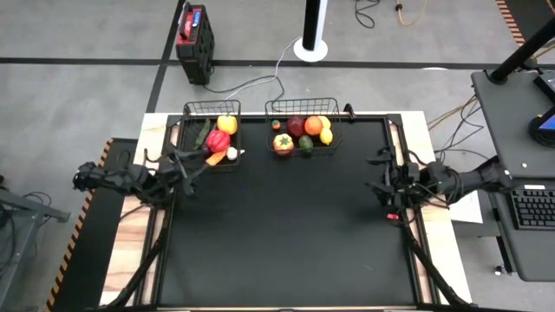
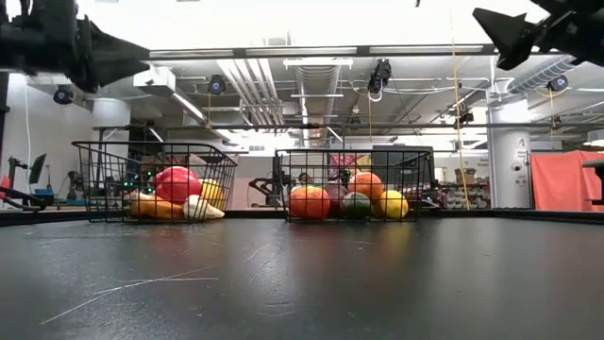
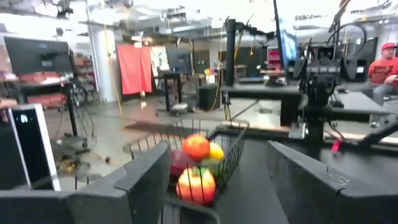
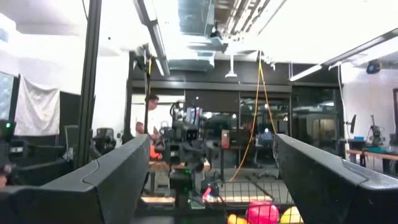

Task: Sort produce into baskets
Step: Return to Home Position

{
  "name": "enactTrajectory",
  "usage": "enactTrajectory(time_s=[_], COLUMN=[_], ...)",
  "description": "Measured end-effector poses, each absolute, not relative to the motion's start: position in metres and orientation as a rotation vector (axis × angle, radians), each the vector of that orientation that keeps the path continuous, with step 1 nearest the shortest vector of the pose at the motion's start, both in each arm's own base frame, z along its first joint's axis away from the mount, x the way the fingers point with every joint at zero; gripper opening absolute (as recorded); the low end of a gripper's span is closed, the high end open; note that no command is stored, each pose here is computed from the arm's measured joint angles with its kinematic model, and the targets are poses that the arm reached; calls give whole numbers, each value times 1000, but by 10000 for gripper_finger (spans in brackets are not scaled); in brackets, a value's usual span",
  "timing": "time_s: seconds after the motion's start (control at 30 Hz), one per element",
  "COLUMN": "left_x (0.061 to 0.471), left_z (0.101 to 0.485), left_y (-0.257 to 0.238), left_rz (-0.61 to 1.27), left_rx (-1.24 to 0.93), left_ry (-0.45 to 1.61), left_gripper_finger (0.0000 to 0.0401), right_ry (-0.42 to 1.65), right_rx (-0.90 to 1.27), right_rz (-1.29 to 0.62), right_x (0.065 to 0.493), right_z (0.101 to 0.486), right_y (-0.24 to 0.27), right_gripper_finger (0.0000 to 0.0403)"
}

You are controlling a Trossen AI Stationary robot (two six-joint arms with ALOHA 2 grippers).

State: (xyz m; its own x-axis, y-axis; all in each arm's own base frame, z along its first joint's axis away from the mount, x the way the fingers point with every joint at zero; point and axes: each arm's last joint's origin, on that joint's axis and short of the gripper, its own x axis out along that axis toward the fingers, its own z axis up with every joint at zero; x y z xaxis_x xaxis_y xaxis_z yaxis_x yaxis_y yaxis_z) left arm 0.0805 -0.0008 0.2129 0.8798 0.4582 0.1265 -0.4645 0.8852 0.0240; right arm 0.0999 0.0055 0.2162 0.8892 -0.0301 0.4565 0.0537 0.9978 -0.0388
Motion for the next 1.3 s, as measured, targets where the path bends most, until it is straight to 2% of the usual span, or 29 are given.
enactTrajectory(time_s=[0.3,0.47,0.67,1.3], left_x=[91,94,92,94], left_z=[175,173,171,168], left_y=[-4,-5,-1,-1], left_rz=[441,420,614,632], left_rx=[2,26,-2,-7], left_ry=[-57,-50,-27,0], left_gripper_finger=[234,232,232,233], right_ry=[-447,-340,-263,-240], right_rx=[-54,-67,-66,-71], right_rz=[-34,-29,-109,-110], right_x=[94,100,104,106], right_z=[210,201,195,192], right_y=[5,6,4,4], right_gripper_finger=[313,300,286,304])
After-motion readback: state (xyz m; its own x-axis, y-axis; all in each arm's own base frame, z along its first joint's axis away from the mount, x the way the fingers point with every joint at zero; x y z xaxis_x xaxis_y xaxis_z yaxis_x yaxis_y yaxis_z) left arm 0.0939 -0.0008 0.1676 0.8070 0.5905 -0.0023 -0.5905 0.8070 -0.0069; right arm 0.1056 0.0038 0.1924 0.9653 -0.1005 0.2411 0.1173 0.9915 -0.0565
